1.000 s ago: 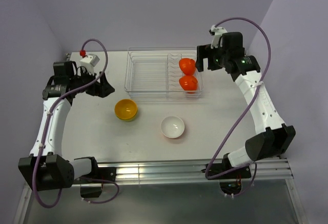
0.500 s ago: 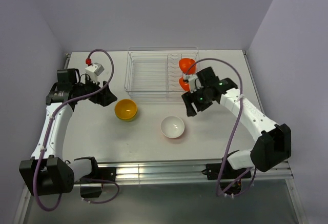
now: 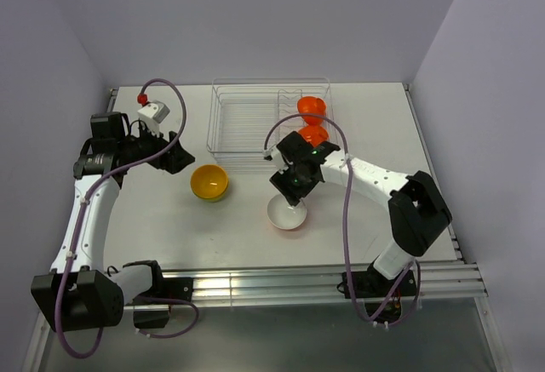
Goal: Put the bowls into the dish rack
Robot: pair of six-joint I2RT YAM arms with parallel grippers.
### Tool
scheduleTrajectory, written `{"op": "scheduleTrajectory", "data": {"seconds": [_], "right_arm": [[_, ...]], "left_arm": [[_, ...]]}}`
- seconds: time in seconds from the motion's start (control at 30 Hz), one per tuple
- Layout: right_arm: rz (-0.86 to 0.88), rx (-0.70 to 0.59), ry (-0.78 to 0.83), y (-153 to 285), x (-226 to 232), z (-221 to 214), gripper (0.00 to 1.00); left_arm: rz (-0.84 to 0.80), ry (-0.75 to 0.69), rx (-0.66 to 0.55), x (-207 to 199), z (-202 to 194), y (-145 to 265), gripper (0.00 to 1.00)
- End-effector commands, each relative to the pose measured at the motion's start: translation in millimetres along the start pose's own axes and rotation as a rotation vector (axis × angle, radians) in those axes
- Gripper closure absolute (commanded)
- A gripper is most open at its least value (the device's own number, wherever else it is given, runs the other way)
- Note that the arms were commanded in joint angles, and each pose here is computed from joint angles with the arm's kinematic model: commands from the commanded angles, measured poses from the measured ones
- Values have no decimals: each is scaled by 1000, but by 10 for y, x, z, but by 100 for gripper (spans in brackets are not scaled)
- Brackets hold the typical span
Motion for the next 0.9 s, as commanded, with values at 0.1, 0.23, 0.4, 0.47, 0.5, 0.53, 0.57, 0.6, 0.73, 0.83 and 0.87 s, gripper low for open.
{"op": "scheduleTrajectory", "data": {"seconds": [0.1,0.23,0.4,0.47,0.5,0.53,0.57,0.6,0.73,0.83,0.87], "right_arm": [[-71,-39,46,-204,-8,145,41],[-54,-17,65,-277,28,122,47],[-14,3,98,-309,113,62,63],[10,4,105,-308,145,43,70],[27,6,110,-310,167,34,71],[41,0,113,-306,182,32,80],[52,1,112,-313,193,20,89],[72,13,118,-319,218,-18,100],[113,-31,135,-213,268,26,100],[170,-126,104,58,336,230,100],[232,-140,90,159,391,280,100]], "left_arm": [[-18,-45,-66,-53,152,50,12],[-21,-47,-74,-66,162,57,11],[-28,-46,-77,-80,171,65,12],[-31,-47,-86,-90,186,71,12],[-36,-43,-87,-97,188,71,12],[-43,-40,-90,-104,194,70,12],[-49,-37,-92,-112,196,70,12],[-63,-29,-100,-132,224,77,12],[-88,-11,-115,-166,277,89,11],[-82,32,-135,-173,377,107,10],[-84,65,-141,-184,442,122,10]]}}
Point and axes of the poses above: each gripper's point midway between its finger pads, its own y axis back along the fingers, its own x axis along the line the jaws close on, z = x × y, the point moved 6 cm from there along y, back along the fingers, and after that the axes turned 10 degrees about -y, right-handed, at the moved point
